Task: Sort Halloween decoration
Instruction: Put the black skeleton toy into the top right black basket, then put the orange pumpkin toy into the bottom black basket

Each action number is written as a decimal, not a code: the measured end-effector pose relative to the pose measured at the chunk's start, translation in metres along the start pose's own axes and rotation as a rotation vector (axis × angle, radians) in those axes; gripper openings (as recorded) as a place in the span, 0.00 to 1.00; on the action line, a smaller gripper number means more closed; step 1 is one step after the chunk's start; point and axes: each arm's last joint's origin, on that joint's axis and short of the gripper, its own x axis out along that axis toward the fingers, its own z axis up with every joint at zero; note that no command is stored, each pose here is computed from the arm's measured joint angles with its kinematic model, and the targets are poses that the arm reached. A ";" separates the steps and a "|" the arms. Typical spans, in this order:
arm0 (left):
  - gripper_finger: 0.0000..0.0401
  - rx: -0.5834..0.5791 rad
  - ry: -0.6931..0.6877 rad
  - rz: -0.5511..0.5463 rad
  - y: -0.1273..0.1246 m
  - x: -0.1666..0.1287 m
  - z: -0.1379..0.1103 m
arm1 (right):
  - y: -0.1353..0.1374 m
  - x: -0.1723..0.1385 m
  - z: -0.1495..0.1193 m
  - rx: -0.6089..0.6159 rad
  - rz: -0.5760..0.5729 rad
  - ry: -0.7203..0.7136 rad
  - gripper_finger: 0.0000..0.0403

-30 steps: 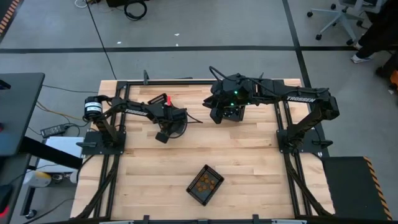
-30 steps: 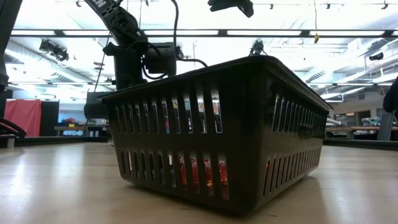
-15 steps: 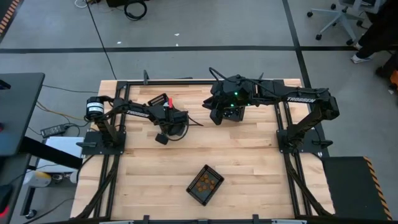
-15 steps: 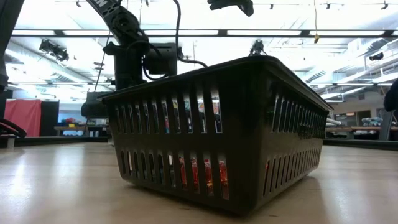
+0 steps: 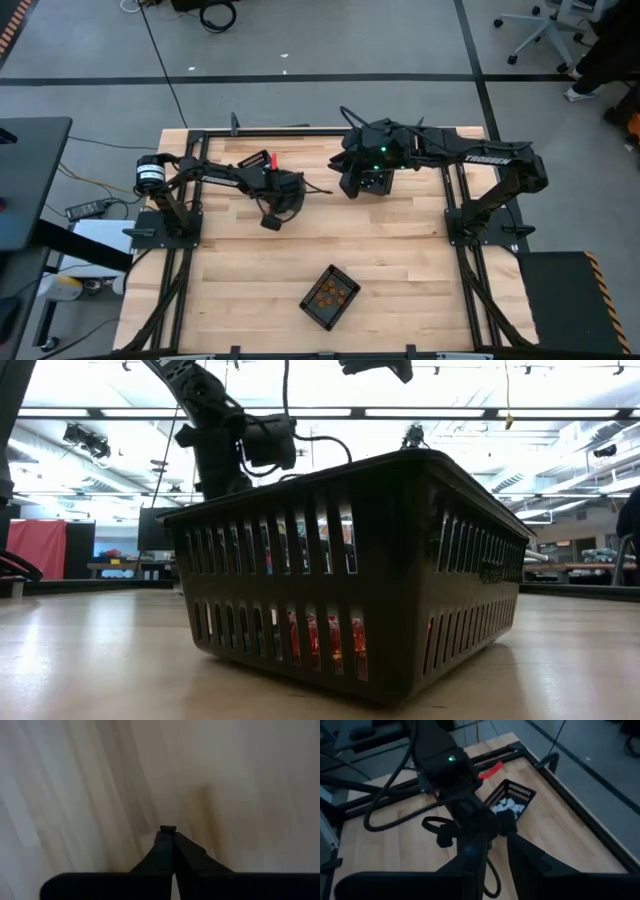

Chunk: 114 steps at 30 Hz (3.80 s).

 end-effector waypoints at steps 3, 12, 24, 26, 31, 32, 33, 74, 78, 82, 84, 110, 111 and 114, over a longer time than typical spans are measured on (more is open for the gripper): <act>0.02 -0.022 -0.080 0.039 0.005 -0.002 0.009 | -0.002 -0.006 0.002 0.001 -0.019 -0.019 0.21; 0.02 -0.053 -0.319 0.150 0.024 -0.021 0.040 | -0.011 -0.018 0.005 0.010 -0.051 -0.044 0.21; 0.02 -0.138 -0.518 0.264 0.081 -0.006 0.114 | -0.016 -0.019 0.007 0.012 -0.091 -0.058 0.21; 0.02 -0.146 -0.521 0.266 0.090 0.005 0.127 | -0.017 -0.019 0.007 0.017 -0.115 -0.066 0.21; 0.02 -0.155 -0.493 0.261 0.106 0.025 0.147 | -0.014 -0.024 0.008 0.024 -0.117 -0.083 0.21; 0.02 -0.158 -0.488 0.258 0.108 0.028 0.150 | -0.014 -0.025 0.008 0.025 -0.114 -0.084 0.21; 0.03 -0.159 -0.474 0.252 0.110 0.033 0.151 | -0.014 -0.026 0.008 0.025 -0.114 -0.084 0.21; 0.29 -0.363 -0.185 0.089 0.023 -0.052 -0.014 | -0.007 -0.063 0.012 -0.026 -0.246 -0.226 0.21; 0.31 -0.284 -0.220 0.033 -0.008 -0.057 -0.033 | -0.006 -0.056 0.012 -0.014 -0.241 -0.218 0.21; 0.33 -0.146 -0.233 0.025 -0.032 -0.059 -0.046 | -0.004 -0.050 0.012 0.002 -0.232 -0.210 0.21; 0.35 -0.093 -0.214 0.016 -0.039 -0.053 -0.053 | -0.003 -0.046 0.012 0.003 -0.219 -0.207 0.21; 0.48 0.185 0.038 0.002 -0.034 -0.004 -0.043 | 0.002 -0.032 0.012 0.049 -0.157 -0.196 0.21; 0.48 0.187 0.060 -0.014 -0.034 -0.002 -0.045 | 0.002 -0.032 0.012 0.052 -0.156 -0.196 0.21; 0.46 0.182 0.082 -0.034 -0.033 0.000 -0.047 | 0.002 -0.032 0.012 0.052 -0.155 -0.196 0.21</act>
